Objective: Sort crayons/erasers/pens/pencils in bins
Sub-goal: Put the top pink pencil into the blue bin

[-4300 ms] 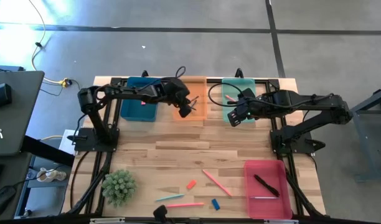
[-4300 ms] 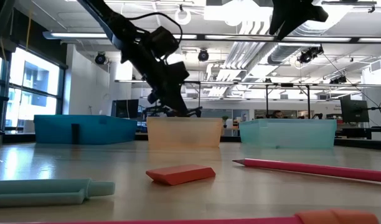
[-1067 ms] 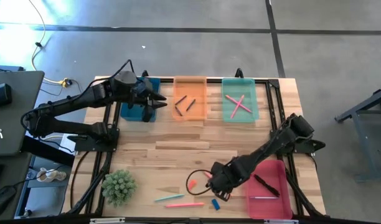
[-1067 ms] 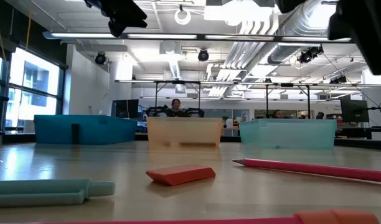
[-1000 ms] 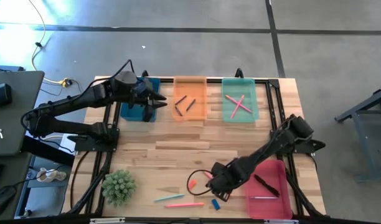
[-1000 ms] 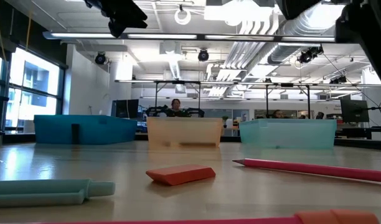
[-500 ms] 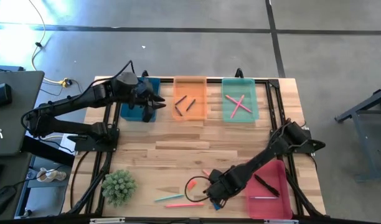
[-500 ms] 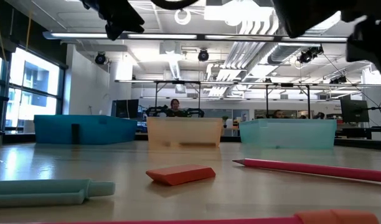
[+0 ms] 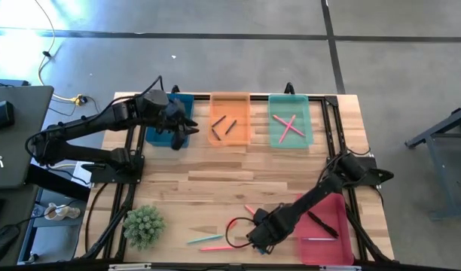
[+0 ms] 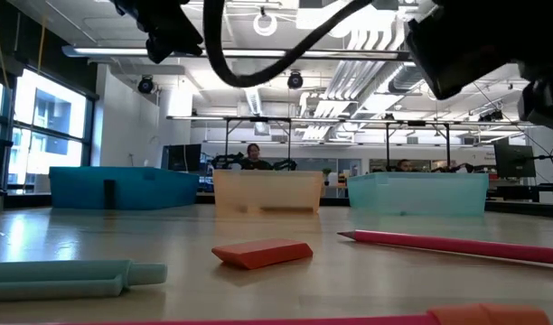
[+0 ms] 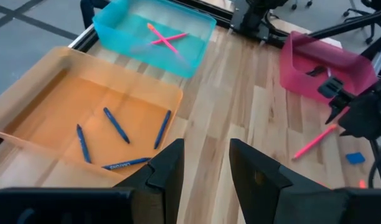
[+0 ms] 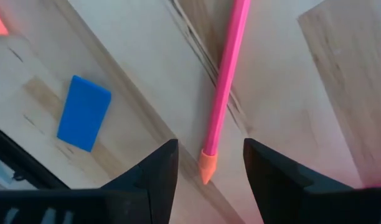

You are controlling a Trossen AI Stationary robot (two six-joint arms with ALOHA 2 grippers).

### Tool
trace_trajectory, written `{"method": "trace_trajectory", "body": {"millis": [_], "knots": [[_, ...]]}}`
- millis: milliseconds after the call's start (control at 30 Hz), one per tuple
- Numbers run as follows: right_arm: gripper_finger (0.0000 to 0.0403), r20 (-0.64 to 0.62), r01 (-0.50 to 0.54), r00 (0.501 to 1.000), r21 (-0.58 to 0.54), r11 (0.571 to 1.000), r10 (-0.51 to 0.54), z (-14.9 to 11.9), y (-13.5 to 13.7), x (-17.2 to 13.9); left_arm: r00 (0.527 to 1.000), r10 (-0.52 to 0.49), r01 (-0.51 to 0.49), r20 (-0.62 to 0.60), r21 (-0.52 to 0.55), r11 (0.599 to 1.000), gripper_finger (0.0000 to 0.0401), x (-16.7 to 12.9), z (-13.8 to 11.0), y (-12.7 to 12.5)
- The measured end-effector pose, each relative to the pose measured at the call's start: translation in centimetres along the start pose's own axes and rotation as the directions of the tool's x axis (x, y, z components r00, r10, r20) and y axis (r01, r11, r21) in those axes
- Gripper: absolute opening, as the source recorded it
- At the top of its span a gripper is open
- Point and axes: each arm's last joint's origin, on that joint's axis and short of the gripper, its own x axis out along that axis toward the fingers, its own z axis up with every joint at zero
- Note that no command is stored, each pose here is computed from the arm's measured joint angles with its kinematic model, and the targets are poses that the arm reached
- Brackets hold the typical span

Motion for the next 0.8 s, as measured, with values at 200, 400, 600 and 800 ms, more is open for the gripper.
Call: {"method": "trace_trajectory", "body": {"millis": [200,400,600,800], "knots": [[0.0174,-0.011,0.011,1.0,0.005,1.0,-0.011,-0.2,0.2,0.6,1.0,-0.023,0.023,-0.006,0.018,1.0,0.0115,0.1,-0.1,-0.6],[0.0174,-0.013,0.012,1.0,0.022,1.0,-0.012,-0.7,0.3,0.6,1.0,-0.028,0.028,-0.007,0.023,0.999,0.0115,0.1,-0.1,-0.8],[0.0174,-0.017,0.024,1.0,0.007,1.0,-0.024,-1.2,0.6,1.3,1.0,-0.028,0.028,-0.007,0.019,0.999,0.0115,0.1,-0.1,-0.8],[0.0174,-0.057,0.038,0.998,0.006,0.999,-0.038,-1.3,0.9,2.5,1.0,-0.028,0.028,-0.007,0.014,1.0,0.0115,0.1,-0.1,-0.8]]}}
